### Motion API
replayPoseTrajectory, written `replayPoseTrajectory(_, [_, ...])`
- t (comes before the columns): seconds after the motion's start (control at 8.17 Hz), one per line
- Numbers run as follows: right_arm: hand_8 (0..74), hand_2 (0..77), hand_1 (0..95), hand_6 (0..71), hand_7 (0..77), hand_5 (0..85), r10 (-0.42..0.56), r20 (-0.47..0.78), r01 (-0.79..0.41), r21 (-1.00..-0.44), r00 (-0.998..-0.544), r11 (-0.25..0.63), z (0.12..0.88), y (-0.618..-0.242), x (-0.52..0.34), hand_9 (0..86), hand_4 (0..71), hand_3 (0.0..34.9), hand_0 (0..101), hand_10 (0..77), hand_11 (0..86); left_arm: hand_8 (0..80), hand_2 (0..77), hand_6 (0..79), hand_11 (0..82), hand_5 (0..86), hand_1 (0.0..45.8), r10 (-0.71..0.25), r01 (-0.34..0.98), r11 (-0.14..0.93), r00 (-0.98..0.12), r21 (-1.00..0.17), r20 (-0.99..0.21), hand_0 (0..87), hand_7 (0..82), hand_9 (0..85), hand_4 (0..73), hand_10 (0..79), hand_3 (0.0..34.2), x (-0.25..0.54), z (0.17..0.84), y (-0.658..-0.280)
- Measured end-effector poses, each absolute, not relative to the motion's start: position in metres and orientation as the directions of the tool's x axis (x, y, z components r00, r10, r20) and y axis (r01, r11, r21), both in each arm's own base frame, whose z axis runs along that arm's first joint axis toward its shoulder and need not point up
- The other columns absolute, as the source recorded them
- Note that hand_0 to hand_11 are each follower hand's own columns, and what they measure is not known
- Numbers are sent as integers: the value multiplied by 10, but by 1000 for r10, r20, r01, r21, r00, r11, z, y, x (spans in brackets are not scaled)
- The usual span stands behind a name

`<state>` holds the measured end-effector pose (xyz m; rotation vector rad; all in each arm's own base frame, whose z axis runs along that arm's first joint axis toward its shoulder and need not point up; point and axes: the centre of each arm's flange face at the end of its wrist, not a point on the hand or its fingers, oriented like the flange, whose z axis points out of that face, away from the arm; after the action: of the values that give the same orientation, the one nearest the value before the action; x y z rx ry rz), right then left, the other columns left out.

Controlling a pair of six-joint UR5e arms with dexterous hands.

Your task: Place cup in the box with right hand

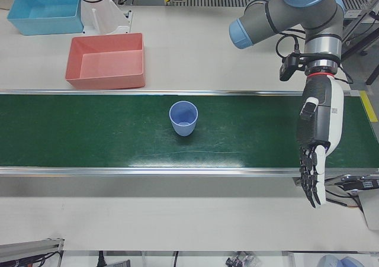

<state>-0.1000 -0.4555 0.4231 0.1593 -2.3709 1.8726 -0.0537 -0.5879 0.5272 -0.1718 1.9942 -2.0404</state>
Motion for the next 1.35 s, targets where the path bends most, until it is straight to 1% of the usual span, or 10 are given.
replayPoseTrajectory(0.12, [5, 5, 5, 5, 224, 22, -10, 156, -154, -961, -988, 231, 423, -455, -100, 33, 202, 299, 467, 55, 87, 0, 5, 0, 0, 0, 5, -282, 117, -6, -953, -993, -111, 0, 0, 5, 0, 0, 0, -54, 527, -588])
replayPoseTrajectory(0.24, [5, 5, 5, 5, 224, 22, -10, 156, -154, -961, -988, 231, 423, -455, -100, 33, 202, 306, 467, 55, 87, 0, 5, 0, 0, 0, 5, -282, 117, -6, -953, -993, -111, 0, 0, 5, 0, 0, 0, -54, 527, -588])
replayPoseTrajectory(0.86, [5, 5, 5, 5, 235, 22, -11, 156, -155, -961, -988, 230, 423, -455, -100, 33, 202, 307, 466, 55, 87, 0, 5, 0, 0, 0, 5, -282, 116, -6, -953, -993, -110, 0, 0, 5, 0, 0, 0, -54, 527, -588])
replayPoseTrajectory(0.98, [5, 5, 5, 33, 262, 22, -11, 156, -155, -961, -988, 230, 423, -455, -100, 71, 235, 285, 467, 76, 120, 0, 5, 0, 0, 0, 5, -282, 117, -6, -953, -993, -110, 0, 0, 5, 0, 0, 0, -54, 527, -588])
replayPoseTrajectory(1.1, [27, 5, 5, 44, 267, 22, -10, 156, -154, -961, -988, 230, 423, -455, -100, 93, 267, 254, 466, 76, 120, 0, 5, 0, 0, 0, 5, -282, 117, -6, -953, -993, -111, 0, 0, 5, 0, 0, 0, -54, 527, -588])
replayPoseTrajectory(1.22, [44, 5, 5, 44, 267, 22, -11, 155, -154, -961, -988, 230, 423, -455, -100, 104, 256, 173, 467, 76, 114, 0, 5, 0, 0, 0, 5, -282, 117, -6, -953, -993, -111, 0, 0, 5, 0, 0, 0, -54, 527, -588])
replayPoseTrajectory(1.35, [44, 5, 5, 44, 267, 22, -11, 155, -153, -961, -988, 230, 423, -455, -100, 104, 256, 173, 467, 76, 114, 0, 5, 0, 0, 0, 5, -282, 117, -6, -953, -993, -111, 0, 0, 5, 0, 0, 0, -54, 527, -588])
